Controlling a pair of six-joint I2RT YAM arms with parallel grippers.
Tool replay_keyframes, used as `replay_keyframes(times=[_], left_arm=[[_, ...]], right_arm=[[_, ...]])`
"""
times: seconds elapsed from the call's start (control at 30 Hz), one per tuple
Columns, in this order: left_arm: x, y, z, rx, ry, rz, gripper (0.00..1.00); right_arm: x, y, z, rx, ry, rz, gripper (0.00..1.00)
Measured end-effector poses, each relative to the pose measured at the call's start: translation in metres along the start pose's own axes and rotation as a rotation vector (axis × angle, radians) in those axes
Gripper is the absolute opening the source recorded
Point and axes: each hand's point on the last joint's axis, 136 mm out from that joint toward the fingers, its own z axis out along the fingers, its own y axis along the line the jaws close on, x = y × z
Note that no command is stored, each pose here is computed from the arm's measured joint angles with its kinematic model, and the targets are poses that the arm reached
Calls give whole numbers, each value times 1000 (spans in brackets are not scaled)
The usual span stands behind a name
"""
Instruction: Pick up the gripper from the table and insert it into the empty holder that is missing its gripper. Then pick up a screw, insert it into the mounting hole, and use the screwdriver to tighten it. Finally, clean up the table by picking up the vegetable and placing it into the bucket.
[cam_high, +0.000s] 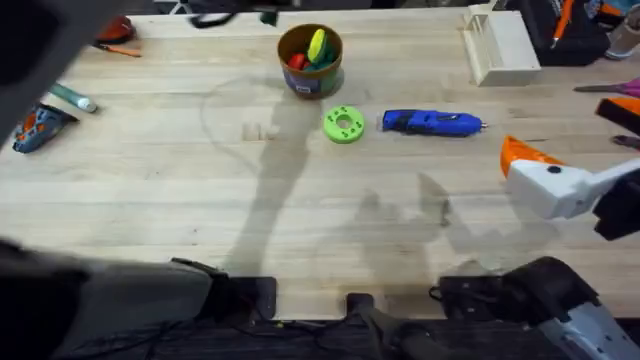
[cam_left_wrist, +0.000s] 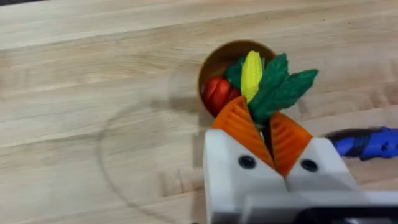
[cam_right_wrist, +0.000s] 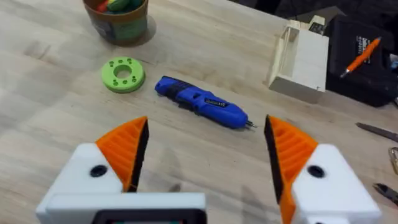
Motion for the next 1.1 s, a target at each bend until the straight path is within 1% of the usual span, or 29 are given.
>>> replay_keyframes(times=[0.07,0.17,0.27,0.4,0.47,0.57,0.8,0.83,0.87,1.0,1.03,1.1], left_arm=[[7,-4,21,-2,36,-2,25],[17,-5,53,-11,78,-9,25],[21,-6,81,-18,88,-14,25],[30,-6,108,-25,108,-12,25],[34,-6,117,-29,118,-11,25],[40,-5,124,-35,135,-10,25],[40,-5,126,-37,134,-9,34],[40,-5,126,-37,134,-9,123],[39,-5,126,-37,133,-10,293],[40,-4,125,-42,136,-10,898],[40,-4,125,-42,137,-16,964],[39,-4,124,-43,139,-16,984]], right_arm=[[0,0,0,0,0,0,990],[0,0,0,0,0,0,989],[0,0,0,0,0,0,989],[0,0,0,0,0,0,989],[0,0,0,0,0,0,989],[0,0,0,0,0,0,989],[0,0,0,0,0,0,989],[0,0,0,0,0,0,989],[0,0,0,0,0,0,990],[0,0,0,0,0,0,989],[0,0,0,0,0,0,990],[0,0,0,0,0,0,990]])
